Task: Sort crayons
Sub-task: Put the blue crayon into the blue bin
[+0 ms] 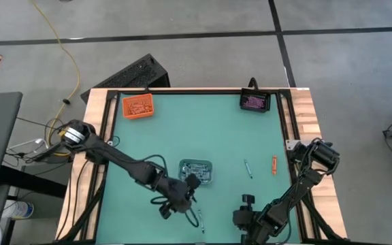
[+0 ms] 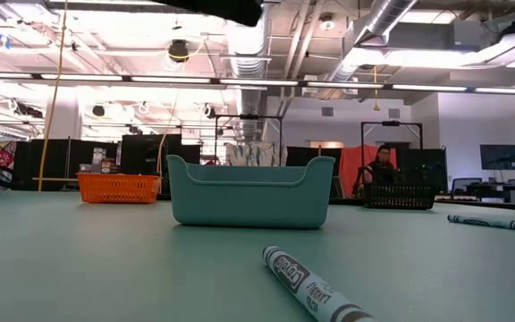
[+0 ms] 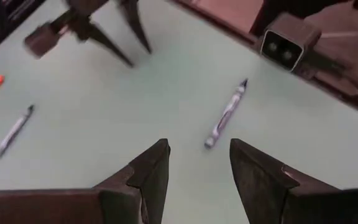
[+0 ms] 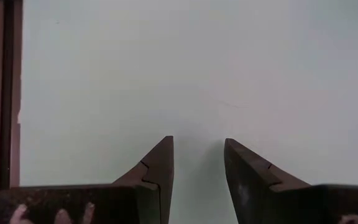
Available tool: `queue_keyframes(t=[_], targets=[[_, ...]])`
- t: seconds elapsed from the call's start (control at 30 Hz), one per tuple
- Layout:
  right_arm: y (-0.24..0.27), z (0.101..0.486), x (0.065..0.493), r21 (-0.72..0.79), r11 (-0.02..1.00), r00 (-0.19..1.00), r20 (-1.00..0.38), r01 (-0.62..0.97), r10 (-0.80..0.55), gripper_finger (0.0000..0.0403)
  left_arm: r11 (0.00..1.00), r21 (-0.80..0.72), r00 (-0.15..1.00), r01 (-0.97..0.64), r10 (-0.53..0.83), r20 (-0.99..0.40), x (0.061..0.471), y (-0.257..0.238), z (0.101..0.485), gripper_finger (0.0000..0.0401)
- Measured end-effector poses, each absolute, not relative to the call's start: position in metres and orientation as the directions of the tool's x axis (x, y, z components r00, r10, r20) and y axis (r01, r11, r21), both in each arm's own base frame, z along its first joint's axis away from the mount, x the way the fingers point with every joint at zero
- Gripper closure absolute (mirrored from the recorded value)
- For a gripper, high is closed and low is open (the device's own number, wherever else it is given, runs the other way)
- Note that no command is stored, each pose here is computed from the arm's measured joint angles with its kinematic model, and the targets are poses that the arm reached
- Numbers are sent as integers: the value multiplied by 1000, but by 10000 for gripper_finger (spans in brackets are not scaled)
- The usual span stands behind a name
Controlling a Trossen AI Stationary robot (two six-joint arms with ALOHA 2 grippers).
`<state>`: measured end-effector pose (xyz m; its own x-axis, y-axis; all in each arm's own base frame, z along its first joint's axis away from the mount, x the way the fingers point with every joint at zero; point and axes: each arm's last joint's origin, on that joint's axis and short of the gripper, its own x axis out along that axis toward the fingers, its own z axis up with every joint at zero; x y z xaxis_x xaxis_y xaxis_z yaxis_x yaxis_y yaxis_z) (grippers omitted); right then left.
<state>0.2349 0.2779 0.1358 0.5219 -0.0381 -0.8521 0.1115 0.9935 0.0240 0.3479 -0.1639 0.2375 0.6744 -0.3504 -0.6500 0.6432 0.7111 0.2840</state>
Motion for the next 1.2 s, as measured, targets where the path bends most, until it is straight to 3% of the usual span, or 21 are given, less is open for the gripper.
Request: queue_keyframes(t=[0.73, 1.1, 1.2], targets=[[283, 137, 230, 87, 980, 529, -848, 180, -22, 269, 556, 249, 536, 793, -441, -720, 384, -209, 162, 243], [283, 137, 231, 94, 979, 535, -845, 182, -18, 269, 554, 233, 510, 799, -420, -751, 402, -216, 137, 244], [283, 137, 231, 92, 979, 535, -845, 182, -20, 269, 561, 225, 506, 797, -415, -756, 402, -213, 136, 260]])
